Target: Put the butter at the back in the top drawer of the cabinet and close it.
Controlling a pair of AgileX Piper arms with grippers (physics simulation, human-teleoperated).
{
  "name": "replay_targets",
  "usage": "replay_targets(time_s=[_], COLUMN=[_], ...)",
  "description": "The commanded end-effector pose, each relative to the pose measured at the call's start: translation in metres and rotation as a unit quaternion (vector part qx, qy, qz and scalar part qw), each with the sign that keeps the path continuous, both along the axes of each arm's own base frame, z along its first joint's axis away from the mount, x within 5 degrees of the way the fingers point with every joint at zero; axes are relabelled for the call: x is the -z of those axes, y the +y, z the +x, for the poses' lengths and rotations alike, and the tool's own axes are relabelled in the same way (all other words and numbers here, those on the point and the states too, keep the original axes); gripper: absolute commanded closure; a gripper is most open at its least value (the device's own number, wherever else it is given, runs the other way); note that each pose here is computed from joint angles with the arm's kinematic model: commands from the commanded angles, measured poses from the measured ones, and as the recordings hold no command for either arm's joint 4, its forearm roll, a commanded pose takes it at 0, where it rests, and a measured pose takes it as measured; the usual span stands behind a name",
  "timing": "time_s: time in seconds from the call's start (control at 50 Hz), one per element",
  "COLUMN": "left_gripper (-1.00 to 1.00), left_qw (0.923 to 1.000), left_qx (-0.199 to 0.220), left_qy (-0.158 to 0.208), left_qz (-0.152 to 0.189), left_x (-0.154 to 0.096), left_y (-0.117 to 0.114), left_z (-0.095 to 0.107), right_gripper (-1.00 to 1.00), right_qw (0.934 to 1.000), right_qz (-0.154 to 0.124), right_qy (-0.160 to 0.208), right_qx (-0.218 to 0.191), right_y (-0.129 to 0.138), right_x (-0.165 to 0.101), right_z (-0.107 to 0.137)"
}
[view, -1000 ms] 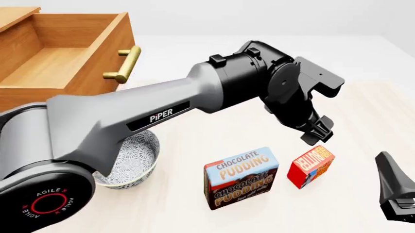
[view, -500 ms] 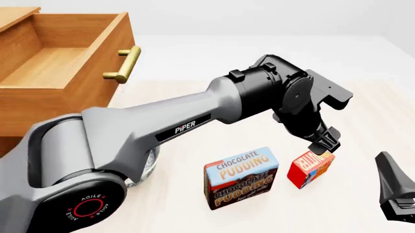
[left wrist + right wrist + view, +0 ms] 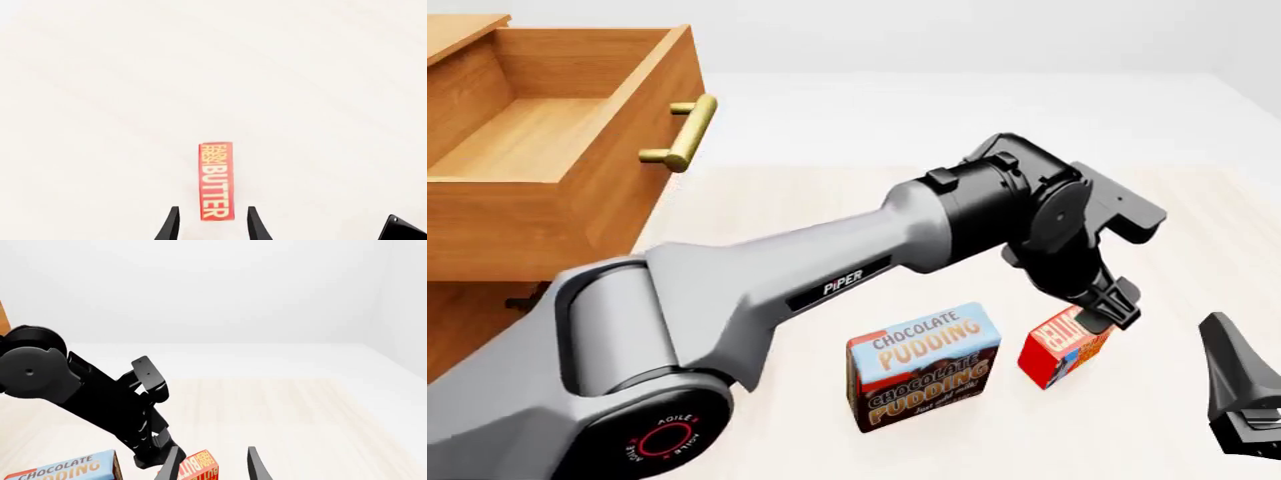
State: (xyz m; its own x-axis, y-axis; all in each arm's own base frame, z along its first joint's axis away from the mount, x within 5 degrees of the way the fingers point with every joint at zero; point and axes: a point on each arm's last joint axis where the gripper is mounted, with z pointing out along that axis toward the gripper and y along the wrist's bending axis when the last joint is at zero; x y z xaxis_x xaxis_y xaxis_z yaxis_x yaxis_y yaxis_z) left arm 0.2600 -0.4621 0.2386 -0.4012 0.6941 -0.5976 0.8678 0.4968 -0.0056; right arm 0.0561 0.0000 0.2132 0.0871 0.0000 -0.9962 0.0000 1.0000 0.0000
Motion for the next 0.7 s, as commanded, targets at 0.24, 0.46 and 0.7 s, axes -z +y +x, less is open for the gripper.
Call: replay_targets(time_s=[0.24, 0.46, 0.7], left_gripper=[-1.00, -1.00, -1.00], left_qw=[0.9999, 0.9999, 0.9997], left_qx=[-0.003, -0.007, -0.011], left_qy=[0.010, 0.013, 0.020], left_qz=[0.005, 0.008, 0.011], left_x=[0.017, 0.023, 0.031], left_y=[-0.012, -0.011, -0.014], left_z=[-0.001, 0.002, 0.002], right_gripper=[-1.00, -1.00, -1.00], right_qw=[1.0000, 1.0000, 1.0000], right_qz=[0.000, 0.000, 0.000], right_qy=[0.000, 0.000, 0.000], right_qx=[0.000, 0.000, 0.000], right_y=[0.000, 0.000, 0.000], right_x=[0.000, 0.000, 0.000], right_z=[0.000, 0.000, 0.000])
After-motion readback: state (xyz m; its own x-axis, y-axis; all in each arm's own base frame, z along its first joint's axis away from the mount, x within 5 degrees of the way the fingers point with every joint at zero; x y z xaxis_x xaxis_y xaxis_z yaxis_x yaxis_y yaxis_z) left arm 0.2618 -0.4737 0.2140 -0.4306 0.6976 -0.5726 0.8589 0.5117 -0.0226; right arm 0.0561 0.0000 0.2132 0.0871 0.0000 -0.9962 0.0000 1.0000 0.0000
